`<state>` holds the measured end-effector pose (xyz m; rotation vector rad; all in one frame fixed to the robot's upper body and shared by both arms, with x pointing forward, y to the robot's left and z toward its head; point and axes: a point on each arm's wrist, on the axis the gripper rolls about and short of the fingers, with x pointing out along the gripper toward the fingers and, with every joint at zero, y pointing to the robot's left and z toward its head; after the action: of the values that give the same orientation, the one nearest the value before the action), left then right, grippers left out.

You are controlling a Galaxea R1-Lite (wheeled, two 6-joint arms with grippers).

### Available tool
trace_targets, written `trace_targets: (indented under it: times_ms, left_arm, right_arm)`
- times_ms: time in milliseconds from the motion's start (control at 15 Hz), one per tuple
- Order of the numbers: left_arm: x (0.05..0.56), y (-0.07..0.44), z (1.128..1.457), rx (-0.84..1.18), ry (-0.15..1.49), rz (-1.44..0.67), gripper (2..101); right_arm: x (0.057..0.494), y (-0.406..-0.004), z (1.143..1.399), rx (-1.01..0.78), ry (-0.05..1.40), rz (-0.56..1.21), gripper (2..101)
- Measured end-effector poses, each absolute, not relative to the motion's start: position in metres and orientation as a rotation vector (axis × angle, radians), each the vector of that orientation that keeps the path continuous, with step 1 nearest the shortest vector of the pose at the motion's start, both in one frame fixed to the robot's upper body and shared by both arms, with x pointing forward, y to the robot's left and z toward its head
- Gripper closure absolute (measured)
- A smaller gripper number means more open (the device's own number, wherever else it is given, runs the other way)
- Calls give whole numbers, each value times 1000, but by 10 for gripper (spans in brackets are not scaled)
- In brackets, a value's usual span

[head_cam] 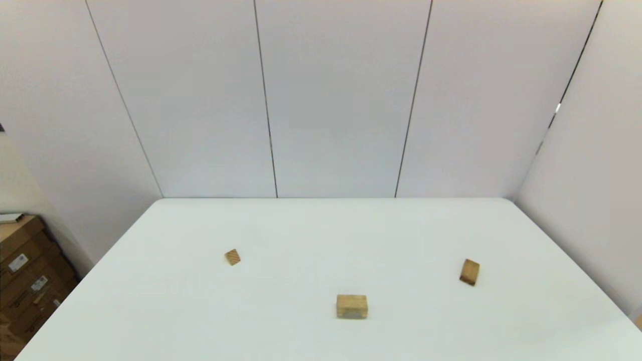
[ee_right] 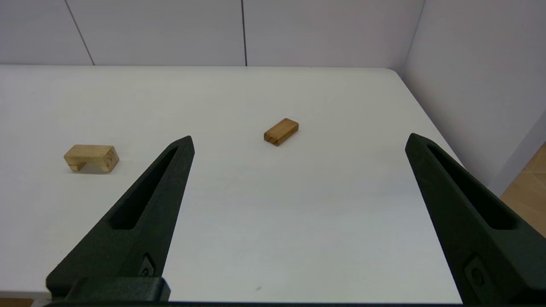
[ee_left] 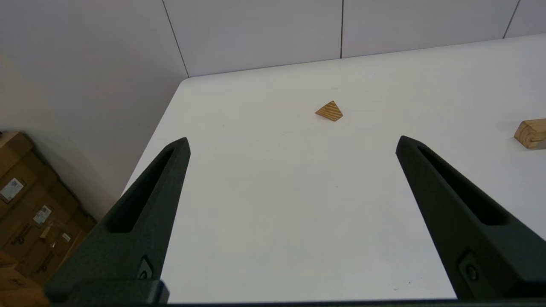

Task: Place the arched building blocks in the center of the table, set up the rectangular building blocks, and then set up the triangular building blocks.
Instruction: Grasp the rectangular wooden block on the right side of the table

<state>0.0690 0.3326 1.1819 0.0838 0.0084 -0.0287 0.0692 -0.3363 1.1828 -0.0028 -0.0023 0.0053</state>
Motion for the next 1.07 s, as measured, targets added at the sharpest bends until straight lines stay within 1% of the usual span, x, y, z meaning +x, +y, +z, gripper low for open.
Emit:
trace_targets:
  times_ms: [1067]
  left_arm:
    - [69,333,1182,84,8,-28,54]
  right_arm:
    - [69,-336,1183,-8,-3,6,43]
